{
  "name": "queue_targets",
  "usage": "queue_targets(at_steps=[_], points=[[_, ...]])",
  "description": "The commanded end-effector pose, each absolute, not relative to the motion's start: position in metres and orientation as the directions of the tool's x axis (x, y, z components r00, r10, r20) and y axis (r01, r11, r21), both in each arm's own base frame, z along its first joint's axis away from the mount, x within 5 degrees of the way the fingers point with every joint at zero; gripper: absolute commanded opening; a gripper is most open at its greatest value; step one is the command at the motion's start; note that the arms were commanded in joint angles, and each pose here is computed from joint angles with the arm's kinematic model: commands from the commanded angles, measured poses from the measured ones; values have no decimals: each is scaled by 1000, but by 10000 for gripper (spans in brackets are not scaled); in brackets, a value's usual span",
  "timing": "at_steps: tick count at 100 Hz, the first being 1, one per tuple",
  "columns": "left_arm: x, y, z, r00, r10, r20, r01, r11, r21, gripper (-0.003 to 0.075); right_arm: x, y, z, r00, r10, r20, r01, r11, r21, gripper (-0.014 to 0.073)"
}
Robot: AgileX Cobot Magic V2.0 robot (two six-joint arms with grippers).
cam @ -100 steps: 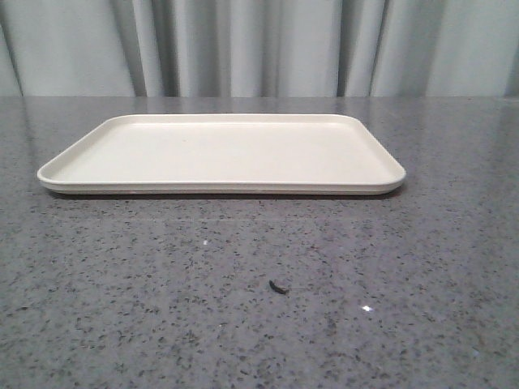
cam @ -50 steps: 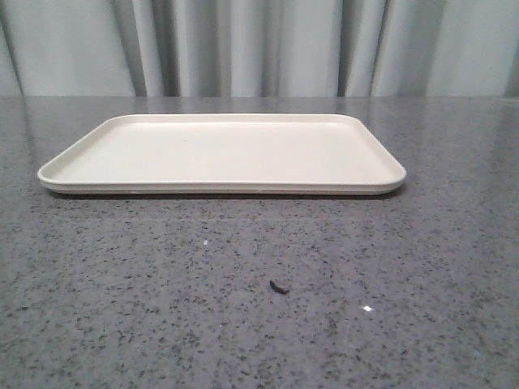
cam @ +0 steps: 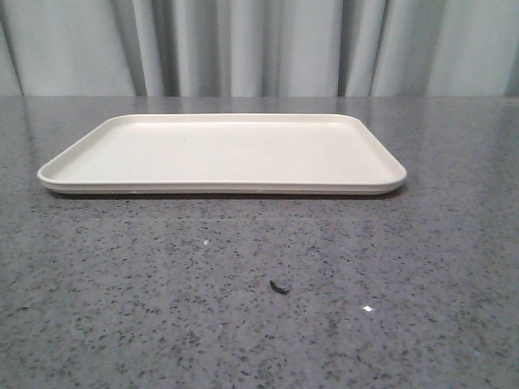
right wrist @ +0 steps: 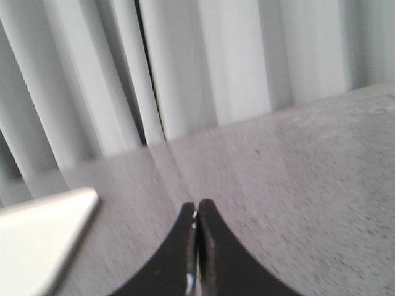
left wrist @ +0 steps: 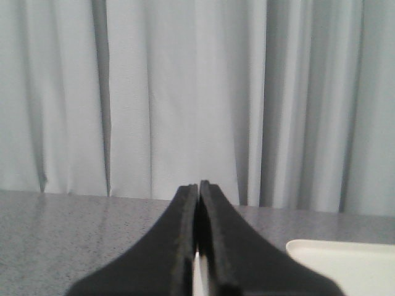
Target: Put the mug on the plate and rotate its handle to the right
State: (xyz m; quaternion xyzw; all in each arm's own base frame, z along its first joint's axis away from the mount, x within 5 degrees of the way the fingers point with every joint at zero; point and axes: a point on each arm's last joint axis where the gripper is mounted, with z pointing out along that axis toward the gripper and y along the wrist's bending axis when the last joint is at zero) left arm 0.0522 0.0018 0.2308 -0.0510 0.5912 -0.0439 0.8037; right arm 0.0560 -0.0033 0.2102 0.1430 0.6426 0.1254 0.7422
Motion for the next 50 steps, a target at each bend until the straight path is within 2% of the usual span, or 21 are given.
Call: queue_targets(at_steps=[1,8,20,50], points=[[44,4,245,423,-278,-863,71,959,-274,-19,51,-7,225,298,444,-845,-52,891,450,-61],[43,5,249,429,-372,-823,107,926,-363,-19,50,-7,231,306,455,-836,-60,886,460,-61],[39,5,263,433,-445,-784,150,893,-424,-19,46,-5,245,307,447,-840,-74,891,448,-61],[24,3,310,453,-442,-774,179,896,-407,-19,44,-2,302,304,350,-886,-72,936,345,-60]])
